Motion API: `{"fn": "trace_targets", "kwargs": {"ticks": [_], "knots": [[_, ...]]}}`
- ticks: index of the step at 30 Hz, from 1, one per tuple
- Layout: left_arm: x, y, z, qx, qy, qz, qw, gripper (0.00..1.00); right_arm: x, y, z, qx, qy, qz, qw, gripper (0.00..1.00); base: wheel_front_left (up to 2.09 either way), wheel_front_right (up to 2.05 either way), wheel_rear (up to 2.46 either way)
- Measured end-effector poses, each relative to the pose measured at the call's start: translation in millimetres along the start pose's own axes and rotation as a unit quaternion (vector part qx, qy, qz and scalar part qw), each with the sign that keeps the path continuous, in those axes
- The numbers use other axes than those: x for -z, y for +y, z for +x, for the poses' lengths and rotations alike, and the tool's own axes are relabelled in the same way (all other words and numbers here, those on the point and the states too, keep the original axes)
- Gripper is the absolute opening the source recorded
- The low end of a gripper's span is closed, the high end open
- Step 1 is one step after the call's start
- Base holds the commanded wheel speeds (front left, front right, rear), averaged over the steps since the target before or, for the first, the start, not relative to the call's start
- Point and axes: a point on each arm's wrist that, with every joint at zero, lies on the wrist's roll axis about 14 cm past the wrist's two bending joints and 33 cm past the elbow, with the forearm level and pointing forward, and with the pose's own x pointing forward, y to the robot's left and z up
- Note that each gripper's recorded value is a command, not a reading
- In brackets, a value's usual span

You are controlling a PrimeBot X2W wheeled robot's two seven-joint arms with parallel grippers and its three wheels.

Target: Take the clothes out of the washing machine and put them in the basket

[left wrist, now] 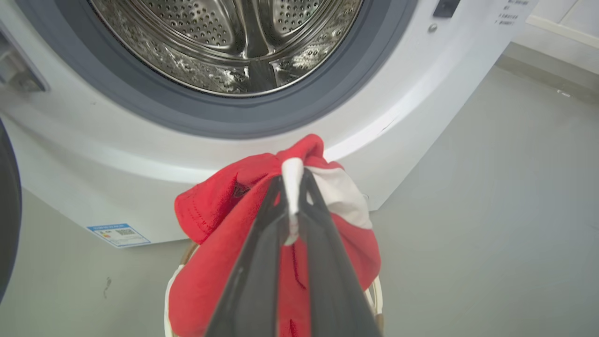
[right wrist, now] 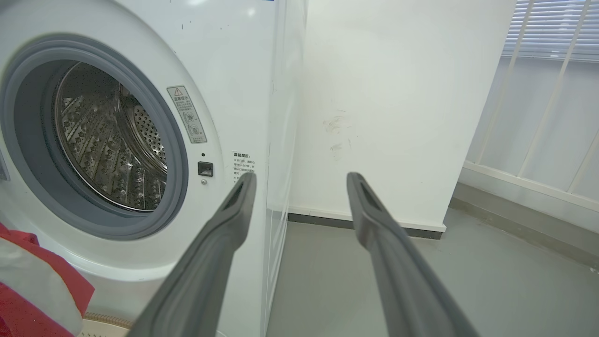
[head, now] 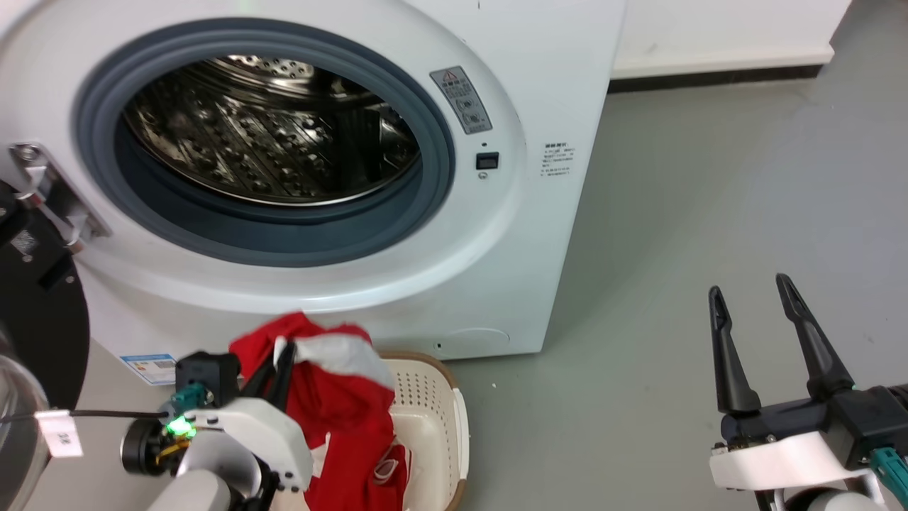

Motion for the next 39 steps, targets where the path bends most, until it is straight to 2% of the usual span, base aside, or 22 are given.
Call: {"fn": "trace_targets", "kwargs": {"ticks": [10, 24, 33, 38, 39], "knots": [[105.5, 18.6, 19.2, -0.032, 0.142, -0.015, 0.989, 0.00, 24.1, -7.6, 9.0, 0.007, 0.032, -0.016, 0.999, 1.00, 0.00, 0.00, 0.00], [214.9, 31.6, 67.6, -0.040, 0.287, -0.005, 0.957, 0.00, 79.8, -40.3, 16.8, 0.047, 0.106, -0.040, 0.992, 1.00, 0.00, 0.00, 0.00], [265.8, 32.8, 75.1, -0.043, 0.351, -0.002, 0.935, 0.00, 104.5, -53.7, 10.7, 0.063, 0.146, -0.053, 0.986, 1.00, 0.00, 0.00, 0.00], [268.1, 33.5, 77.8, -0.052, 0.347, -0.009, 0.936, 0.00, 107.9, -54.9, 9.4, 0.064, 0.152, -0.054, 0.985, 1.00, 0.00, 0.00, 0.00], [266.7, 33.1, 77.0, -0.053, 0.345, -0.010, 0.937, 0.07, 108.0, -54.0, 9.4, 0.063, 0.152, -0.053, 0.985, 1.00, 0.00, 0.00, 0.00]]}}
